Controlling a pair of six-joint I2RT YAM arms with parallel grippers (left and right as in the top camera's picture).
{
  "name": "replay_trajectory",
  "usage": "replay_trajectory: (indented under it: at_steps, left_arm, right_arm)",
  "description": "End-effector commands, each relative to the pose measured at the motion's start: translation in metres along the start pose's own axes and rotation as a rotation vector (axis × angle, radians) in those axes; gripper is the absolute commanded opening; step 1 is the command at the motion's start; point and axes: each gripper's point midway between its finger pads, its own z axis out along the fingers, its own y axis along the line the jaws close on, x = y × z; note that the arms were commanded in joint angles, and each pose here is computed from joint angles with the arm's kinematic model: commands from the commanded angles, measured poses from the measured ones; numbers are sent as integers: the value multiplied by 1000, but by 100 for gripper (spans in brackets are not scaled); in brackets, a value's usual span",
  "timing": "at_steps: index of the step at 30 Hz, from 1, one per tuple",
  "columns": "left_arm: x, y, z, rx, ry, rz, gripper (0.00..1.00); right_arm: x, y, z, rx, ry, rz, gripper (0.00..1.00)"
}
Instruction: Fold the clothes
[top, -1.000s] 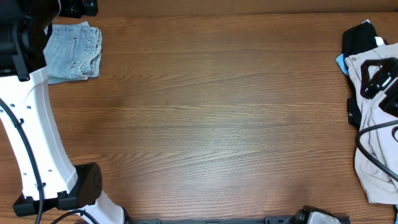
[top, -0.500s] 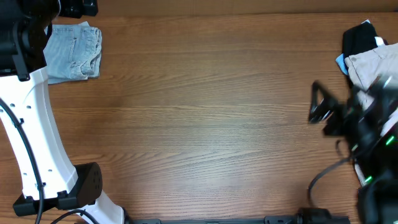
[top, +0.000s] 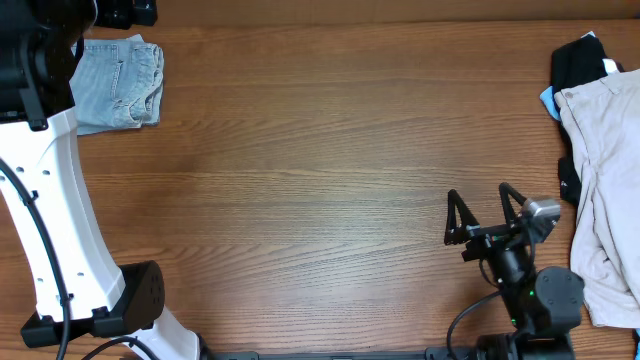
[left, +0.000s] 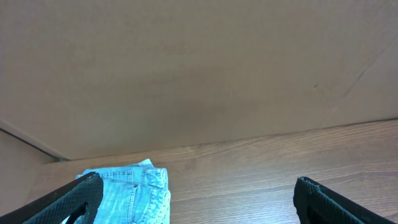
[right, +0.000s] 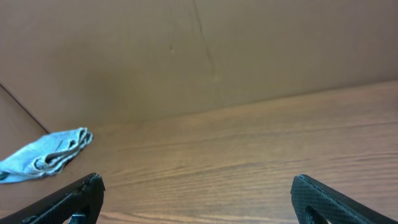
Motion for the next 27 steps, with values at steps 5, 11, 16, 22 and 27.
replay_trajectory:
  at_steps: [5, 11, 16, 22, 27]
  left_arm:
    - [2, -1, 3, 4, 7, -18, 100]
    - [2, -1, 3, 4, 7, -18, 100]
    - [2, -1, 3, 4, 7, -18, 100]
    - [2, -1, 3, 4, 7, -18, 100]
    - [2, -1, 3, 4, 7, -18, 100]
  right_arm:
    - [23, -5, 0, -16, -51, 8, 100]
    - [28, -4, -5, -34, -84, 0, 100]
    - [29, -5, -10, -28, -91, 0, 100]
    - [54, -12, -9, 3, 13, 19, 100]
    - [54, -12, -9, 3, 14, 20, 100]
